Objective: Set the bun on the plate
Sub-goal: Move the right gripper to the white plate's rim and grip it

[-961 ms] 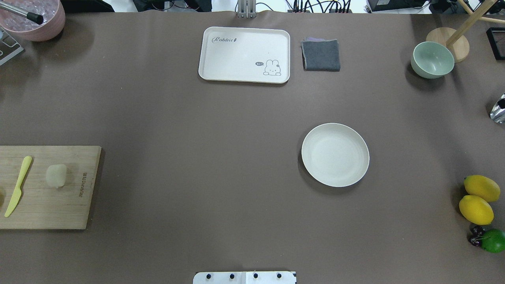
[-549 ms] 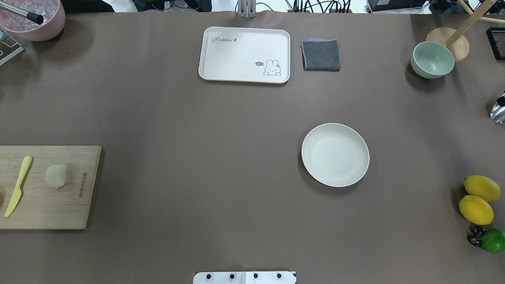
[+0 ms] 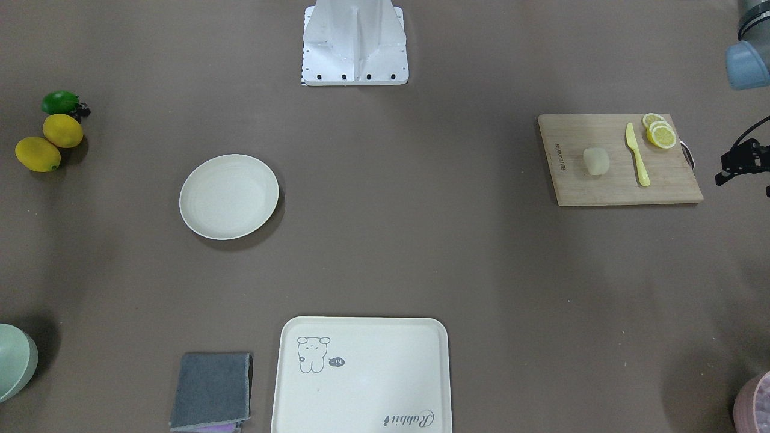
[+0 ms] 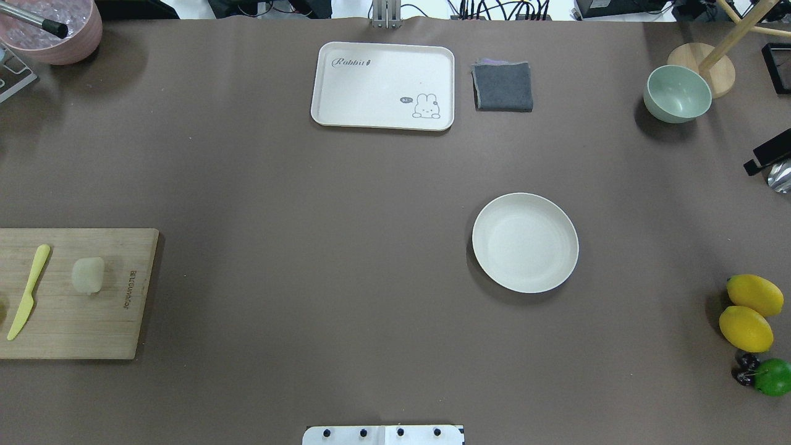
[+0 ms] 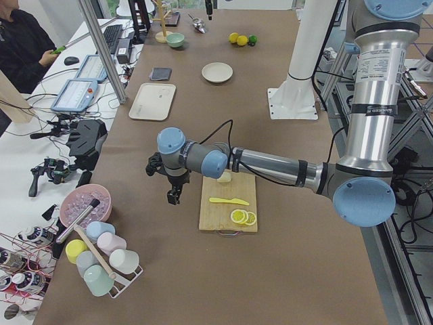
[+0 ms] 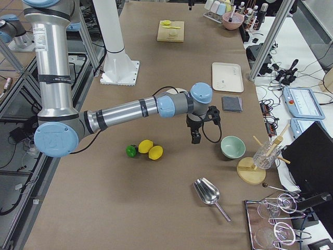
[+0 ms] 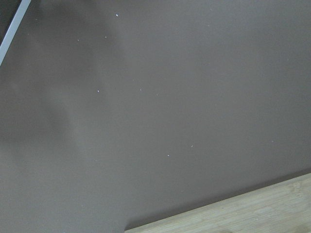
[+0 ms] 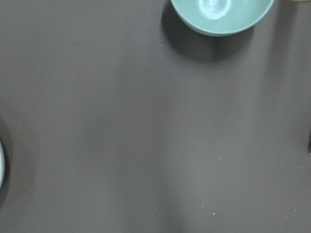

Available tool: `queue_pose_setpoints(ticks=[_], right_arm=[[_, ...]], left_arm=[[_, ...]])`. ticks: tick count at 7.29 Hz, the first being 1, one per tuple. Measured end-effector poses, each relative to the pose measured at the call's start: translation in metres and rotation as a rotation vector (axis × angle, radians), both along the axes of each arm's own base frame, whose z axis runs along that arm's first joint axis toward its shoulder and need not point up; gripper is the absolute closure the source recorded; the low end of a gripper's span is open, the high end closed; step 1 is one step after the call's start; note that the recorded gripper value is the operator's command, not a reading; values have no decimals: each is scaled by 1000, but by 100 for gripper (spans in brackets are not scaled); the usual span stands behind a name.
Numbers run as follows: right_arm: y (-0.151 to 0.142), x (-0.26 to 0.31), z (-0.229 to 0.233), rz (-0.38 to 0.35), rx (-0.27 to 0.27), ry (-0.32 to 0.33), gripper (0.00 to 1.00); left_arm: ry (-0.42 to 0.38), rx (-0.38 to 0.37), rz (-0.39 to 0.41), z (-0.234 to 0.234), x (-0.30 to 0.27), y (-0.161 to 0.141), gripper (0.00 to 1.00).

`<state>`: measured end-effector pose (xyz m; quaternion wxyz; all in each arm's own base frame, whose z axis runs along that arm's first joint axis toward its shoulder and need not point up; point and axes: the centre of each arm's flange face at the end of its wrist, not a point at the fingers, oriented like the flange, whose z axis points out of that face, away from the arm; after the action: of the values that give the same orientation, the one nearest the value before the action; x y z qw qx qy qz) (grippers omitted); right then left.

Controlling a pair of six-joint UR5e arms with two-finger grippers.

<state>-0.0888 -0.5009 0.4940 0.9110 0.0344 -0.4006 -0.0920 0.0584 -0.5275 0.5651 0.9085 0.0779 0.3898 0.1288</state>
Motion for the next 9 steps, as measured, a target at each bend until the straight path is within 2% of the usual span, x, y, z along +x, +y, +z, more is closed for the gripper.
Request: queue_pose_setpoints(ticks=[2,4,6,9], right_arm=[[17,-60,-34,13,-28,-36,0],[39,-136,-48,37,-29,-69,3],[61,-203,-47,64,-40,-58,27],[66,-258,-42,74,-53,-30,28]], left_arm=[[-1,2,11,0,6,0,2],[-4,5,19,-1,10,0,2],[-5,4,20,0,10,0,2],[-4,6,19,-2,11,0,2]])
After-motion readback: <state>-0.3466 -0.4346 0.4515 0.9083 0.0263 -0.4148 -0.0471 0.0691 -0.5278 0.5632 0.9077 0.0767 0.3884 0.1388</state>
